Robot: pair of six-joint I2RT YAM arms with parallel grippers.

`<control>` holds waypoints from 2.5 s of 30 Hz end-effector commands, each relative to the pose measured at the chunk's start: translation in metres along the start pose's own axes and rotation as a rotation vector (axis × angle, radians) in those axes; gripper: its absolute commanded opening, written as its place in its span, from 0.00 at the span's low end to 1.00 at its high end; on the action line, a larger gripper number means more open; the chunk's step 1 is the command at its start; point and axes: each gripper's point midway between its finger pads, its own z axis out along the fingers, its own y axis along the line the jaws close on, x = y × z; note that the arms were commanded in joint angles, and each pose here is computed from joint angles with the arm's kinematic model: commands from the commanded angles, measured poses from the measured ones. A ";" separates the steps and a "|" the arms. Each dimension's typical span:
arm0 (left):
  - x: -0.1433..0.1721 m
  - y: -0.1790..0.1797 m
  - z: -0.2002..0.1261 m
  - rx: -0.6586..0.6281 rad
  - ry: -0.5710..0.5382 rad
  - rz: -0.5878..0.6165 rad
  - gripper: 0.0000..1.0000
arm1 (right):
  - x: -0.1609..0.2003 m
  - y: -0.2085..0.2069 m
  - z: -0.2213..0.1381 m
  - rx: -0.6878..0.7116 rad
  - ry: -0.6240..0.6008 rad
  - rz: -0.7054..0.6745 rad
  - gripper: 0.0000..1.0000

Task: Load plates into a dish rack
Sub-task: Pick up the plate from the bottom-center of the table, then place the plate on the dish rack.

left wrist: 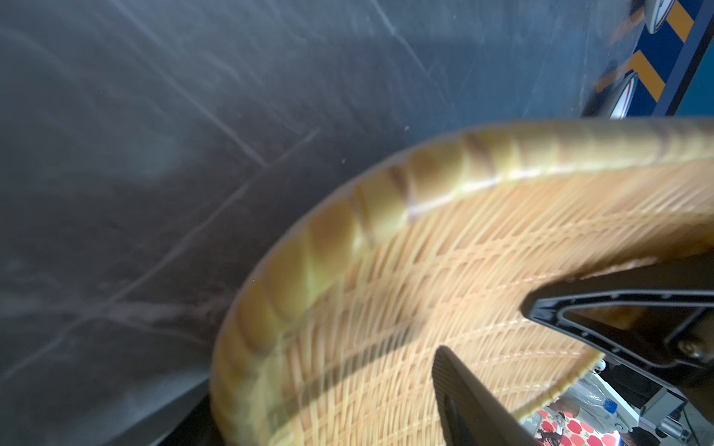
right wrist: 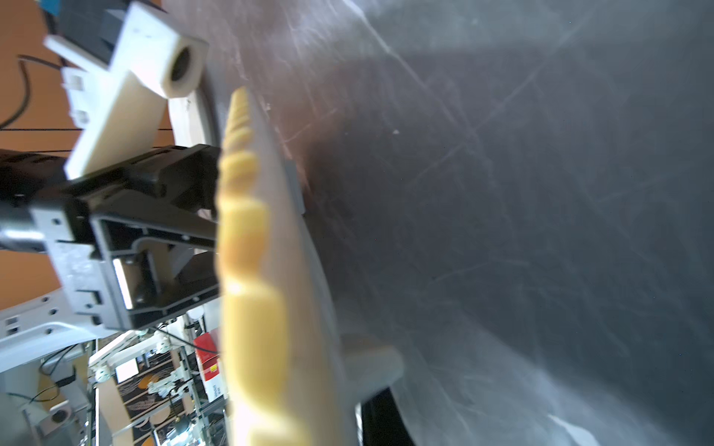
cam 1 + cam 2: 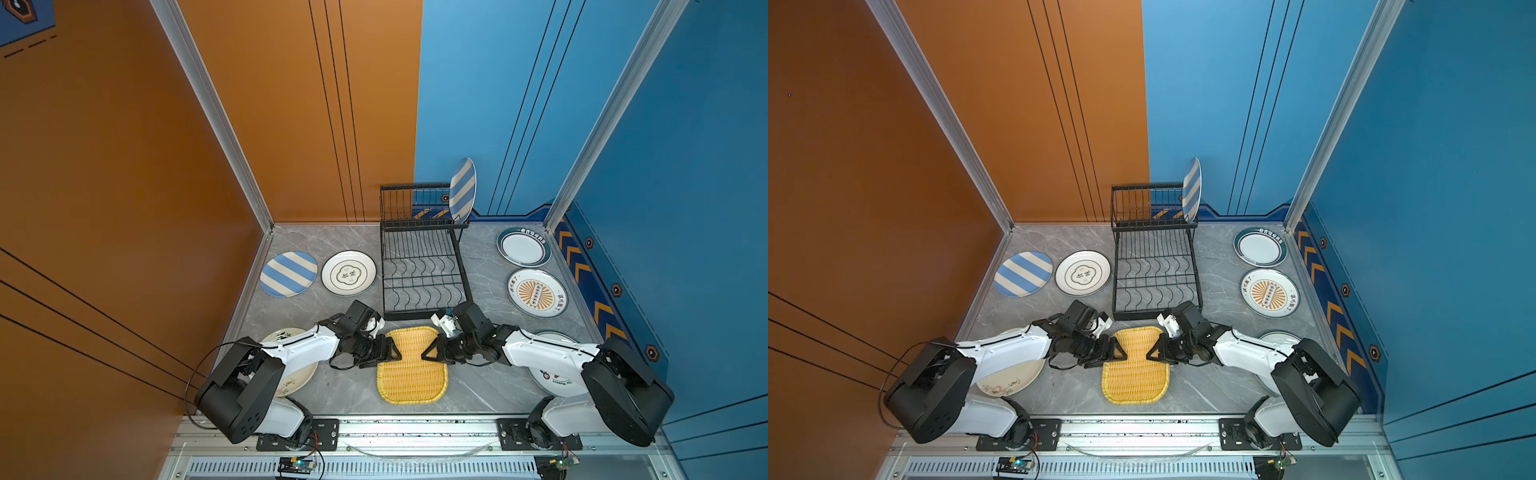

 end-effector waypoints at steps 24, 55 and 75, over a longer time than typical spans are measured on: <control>-0.051 0.016 -0.063 -0.115 -0.180 -0.037 0.98 | -0.053 0.064 -0.162 0.235 -0.398 -0.084 0.00; -0.103 0.000 -0.079 -0.114 -0.241 -0.007 0.98 | -0.290 0.209 -0.350 0.575 -1.375 -0.378 0.00; -0.102 0.007 -0.074 -0.116 -0.213 -0.005 0.98 | -0.375 0.203 -0.338 0.800 -1.527 -0.401 0.00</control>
